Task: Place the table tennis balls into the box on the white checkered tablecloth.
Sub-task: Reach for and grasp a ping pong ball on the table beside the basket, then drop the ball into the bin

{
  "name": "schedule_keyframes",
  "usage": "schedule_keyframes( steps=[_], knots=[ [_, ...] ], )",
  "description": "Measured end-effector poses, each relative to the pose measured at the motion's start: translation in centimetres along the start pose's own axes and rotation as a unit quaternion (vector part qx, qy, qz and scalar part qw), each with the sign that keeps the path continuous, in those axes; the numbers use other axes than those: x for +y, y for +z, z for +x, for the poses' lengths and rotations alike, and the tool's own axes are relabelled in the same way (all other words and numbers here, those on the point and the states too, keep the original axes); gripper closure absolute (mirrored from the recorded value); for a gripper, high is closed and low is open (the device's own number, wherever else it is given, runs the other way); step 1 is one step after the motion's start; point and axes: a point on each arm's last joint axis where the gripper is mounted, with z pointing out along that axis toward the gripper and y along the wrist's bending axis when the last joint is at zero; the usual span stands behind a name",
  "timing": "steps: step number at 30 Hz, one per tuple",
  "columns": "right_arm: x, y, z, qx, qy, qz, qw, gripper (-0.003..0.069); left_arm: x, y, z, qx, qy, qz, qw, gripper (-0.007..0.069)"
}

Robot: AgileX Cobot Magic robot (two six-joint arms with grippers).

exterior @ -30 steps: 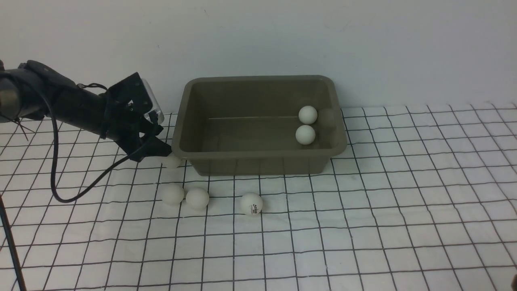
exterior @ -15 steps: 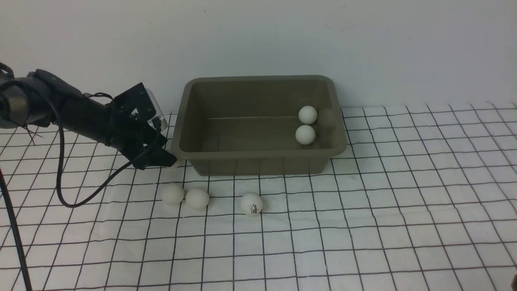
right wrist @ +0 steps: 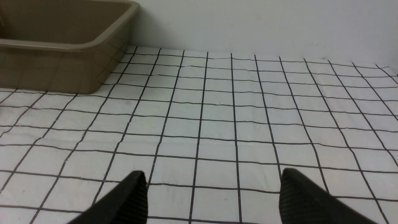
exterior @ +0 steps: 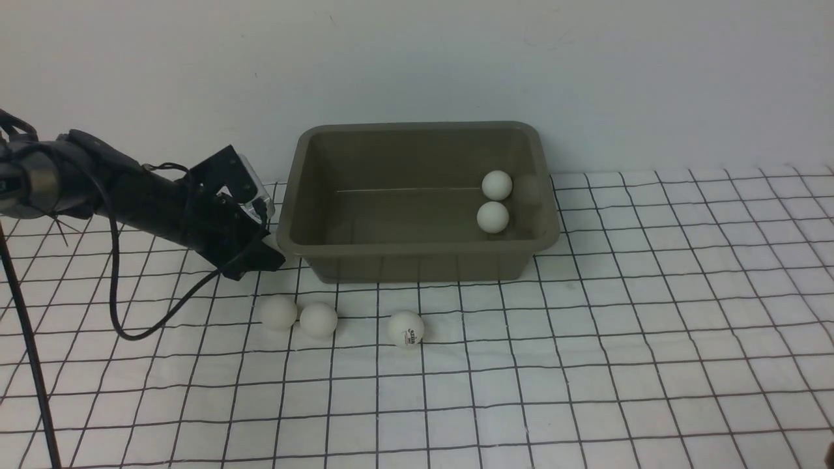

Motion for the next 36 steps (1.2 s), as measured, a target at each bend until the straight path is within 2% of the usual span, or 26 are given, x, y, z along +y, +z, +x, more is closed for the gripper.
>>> schedule_keyframes(
  steps=[7, 12, 14, 17, 20, 22, 30, 36],
  knots=[
    [0.0, 0.0, 0.0, 0.0, 0.0, 0.0, 1.0, 0.0144, 0.1, -1.1, -0.4, 0.006, 0.006, -0.008, 1.0, 0.0287],
    [0.0, 0.0, 0.0, 0.0, 0.0, 0.0, 1.0, 0.0144, 1.5, -8.1, -2.3, -0.039, -0.023, -0.086, 0.995, 0.0284],
    [0.0, 0.0, 0.0, 0.0, 0.0, 0.0, 1.0, 0.0144, 1.6, -10.0, -3.1, -0.081, -0.028, -0.095, 0.992, 0.0284],
    [0.0, 0.0, 0.0, 0.0, 0.0, 0.0, 1.0, 0.0144, 0.4, -10.8, -5.4, -0.149, 0.005, -0.066, 0.987, 0.0284],
    [0.0, 0.0, 0.0, 0.0, 0.0, 0.0, 1.0, 0.0144, -1.4, -8.6, -7.7, -0.172, 0.029, -0.027, 0.984, 0.0284],
    [0.0, 0.0, 0.0, 0.0, 0.0, 0.0, 1.0, 0.0144, -2.8, -5.8, -8.7, -0.159, 0.045, 0.0, 0.986, 0.0284],
    [0.0, 0.0, 0.0, 0.0, 0.0, 0.0, 1.0, 0.0144, -4.0, -3.3, -8.8, -0.113, 0.086, 0.013, 0.99, 0.0274],
    [0.0, 0.0, 0.0, 0.0, 0.0, 0.0, 1.0, 0.0144, -4.4, -5.0, -9.9, -0.13, 0.027, 0.015, 0.991, 0.0089]
  ],
)
